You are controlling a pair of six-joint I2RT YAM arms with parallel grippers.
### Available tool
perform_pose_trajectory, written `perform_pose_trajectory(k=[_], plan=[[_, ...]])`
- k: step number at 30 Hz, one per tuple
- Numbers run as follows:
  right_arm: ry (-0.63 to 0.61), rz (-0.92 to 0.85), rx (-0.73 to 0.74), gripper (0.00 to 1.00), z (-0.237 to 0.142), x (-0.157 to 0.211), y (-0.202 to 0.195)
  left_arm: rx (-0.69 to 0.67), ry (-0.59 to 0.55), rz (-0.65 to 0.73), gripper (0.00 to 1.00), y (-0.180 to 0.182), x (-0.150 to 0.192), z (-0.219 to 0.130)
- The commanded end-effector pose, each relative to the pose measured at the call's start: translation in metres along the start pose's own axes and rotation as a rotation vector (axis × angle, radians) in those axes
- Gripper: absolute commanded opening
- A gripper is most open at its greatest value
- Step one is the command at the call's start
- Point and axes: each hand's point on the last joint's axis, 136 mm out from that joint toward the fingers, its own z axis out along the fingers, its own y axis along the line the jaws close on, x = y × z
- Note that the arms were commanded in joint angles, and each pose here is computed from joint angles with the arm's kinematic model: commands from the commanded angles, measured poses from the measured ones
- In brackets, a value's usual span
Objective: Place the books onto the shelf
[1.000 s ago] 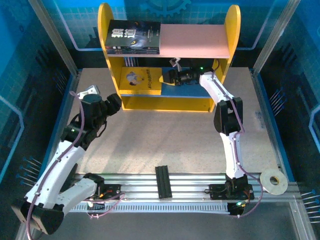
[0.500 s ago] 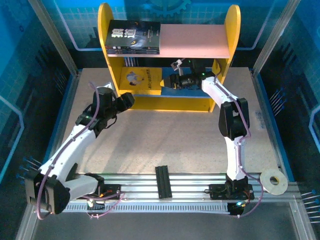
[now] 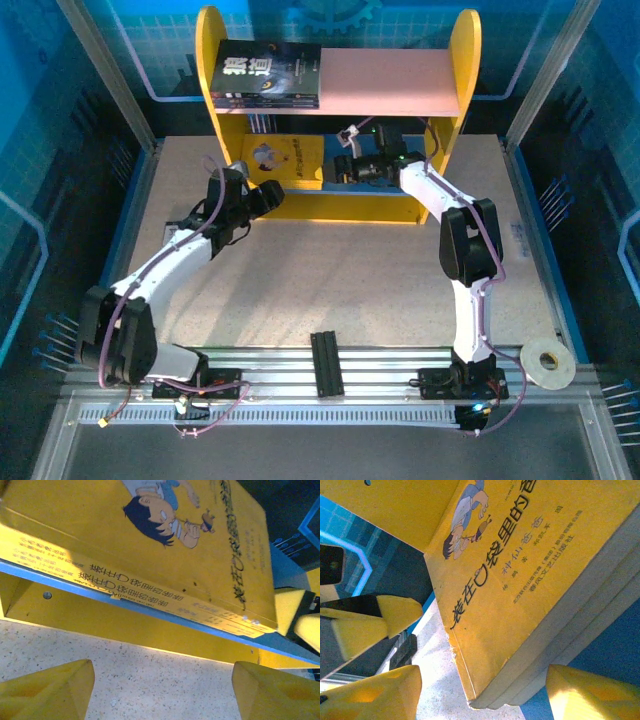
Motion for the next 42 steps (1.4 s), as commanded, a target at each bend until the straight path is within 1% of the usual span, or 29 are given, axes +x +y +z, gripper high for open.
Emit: perform_pose_trajectory(k=[1,13,22,42], plan=[[0.02,0.016,0.017,0.68,0.005,0.01,0.001,0.052,-0.033,-0.017,0.74,-0.01,-0.014,0.006],[0.029,0.024,0.023,0.69,0.009,0.014,-0.004,0.116,-0.065,-0.043,0.74,-0.016,-0.023,0.016],[0.031,0.026,0.016,0.69,0.011,0.014,-0.005,0.115,-0.069,-0.048,0.73,-0.017,-0.029,0.024],[0.037,0.03,0.003,0.69,0.016,0.017,-0.008,0.132,-0.083,-0.056,0.74,-0.021,-0.041,0.028]])
